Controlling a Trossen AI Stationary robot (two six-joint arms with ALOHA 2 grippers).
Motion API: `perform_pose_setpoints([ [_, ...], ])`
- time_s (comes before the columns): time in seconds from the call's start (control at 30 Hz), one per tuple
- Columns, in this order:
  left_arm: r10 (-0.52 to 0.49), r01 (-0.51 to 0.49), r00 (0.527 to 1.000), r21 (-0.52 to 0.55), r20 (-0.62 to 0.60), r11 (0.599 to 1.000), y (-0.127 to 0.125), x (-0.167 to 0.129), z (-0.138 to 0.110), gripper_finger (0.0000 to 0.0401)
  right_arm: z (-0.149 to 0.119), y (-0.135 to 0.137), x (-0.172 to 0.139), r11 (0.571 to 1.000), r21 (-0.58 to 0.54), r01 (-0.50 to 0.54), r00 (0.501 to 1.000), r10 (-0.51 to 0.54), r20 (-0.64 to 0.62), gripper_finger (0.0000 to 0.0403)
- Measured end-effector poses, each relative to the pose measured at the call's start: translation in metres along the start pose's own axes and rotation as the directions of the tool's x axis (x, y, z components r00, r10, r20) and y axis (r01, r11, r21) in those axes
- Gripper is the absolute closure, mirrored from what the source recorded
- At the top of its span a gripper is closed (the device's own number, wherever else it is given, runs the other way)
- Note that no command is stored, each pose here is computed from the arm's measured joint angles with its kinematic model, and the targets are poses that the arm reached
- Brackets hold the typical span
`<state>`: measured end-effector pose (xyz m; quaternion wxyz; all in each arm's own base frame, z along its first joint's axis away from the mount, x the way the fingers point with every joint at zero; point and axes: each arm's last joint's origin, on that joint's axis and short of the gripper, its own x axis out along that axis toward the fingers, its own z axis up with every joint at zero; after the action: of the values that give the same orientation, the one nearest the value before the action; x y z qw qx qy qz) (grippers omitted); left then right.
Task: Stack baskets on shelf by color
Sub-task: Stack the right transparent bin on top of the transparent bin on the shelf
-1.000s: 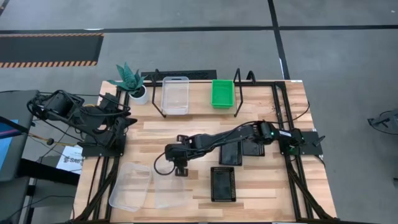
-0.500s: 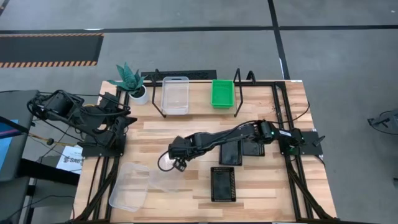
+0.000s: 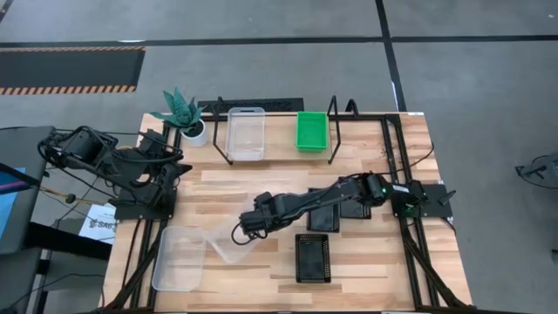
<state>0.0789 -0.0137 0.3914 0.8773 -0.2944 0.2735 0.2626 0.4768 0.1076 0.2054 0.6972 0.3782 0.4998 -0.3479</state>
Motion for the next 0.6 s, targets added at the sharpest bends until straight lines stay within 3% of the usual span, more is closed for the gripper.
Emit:
perform_pose_setpoints([
  [0.2,0.000,0.000,1.000,0.018,0.000,1.000,0.000,0.000,0.000,0.0136,-0.015,-0.003,-0.007,0.998,0.041,0.054,0.998,-0.053,-0.022,0.0326],
  [0.43,-0.002,0.002,1.000,0.029,0.001,1.000,0.001,-0.001,0.000,0.0136,-0.017,-0.006,-0.074,0.973,-0.221,-0.069,0.995,0.082,0.050,0.0275],
  [0.53,-0.002,0.002,1.000,0.036,0.001,0.999,0.001,-0.001,0.000,0.0136,-0.006,-0.012,-0.114,0.893,-0.425,-0.147,0.977,0.199,0.080,0.0258],
  [0.6,-0.002,0.002,1.000,0.041,0.001,0.999,0.000,0.000,0.000,0.0136,-0.001,-0.016,-0.134,0.771,-0.620,-0.144,0.961,0.258,0.098,0.0249],
])
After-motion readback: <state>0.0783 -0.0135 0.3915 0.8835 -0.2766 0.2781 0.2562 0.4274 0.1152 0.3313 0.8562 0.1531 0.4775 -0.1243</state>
